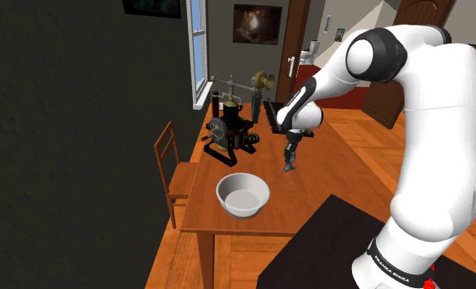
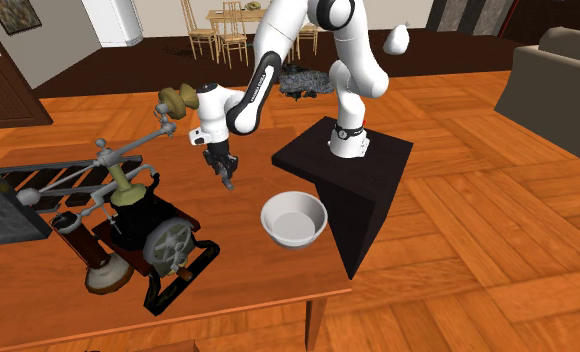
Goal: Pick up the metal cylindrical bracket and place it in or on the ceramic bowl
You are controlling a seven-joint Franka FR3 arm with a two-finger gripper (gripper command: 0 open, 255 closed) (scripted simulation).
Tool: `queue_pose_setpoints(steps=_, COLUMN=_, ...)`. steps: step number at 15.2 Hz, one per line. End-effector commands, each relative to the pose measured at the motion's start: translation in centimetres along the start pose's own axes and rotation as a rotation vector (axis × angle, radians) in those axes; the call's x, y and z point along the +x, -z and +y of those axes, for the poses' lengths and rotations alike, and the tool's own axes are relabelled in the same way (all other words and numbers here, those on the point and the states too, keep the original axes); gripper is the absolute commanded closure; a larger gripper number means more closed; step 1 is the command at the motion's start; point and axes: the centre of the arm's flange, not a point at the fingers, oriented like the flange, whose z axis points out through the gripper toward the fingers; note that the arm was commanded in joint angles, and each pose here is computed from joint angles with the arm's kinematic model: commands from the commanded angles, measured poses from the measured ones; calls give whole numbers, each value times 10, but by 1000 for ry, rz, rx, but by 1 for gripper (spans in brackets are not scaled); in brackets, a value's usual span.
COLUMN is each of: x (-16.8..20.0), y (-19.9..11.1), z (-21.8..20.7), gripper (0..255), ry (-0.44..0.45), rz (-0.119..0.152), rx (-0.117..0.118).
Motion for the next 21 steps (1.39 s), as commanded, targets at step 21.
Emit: queue_pose_setpoints(steps=21, x=0, y=116, z=1, gripper=255, ry=0, rz=0, rx=0)
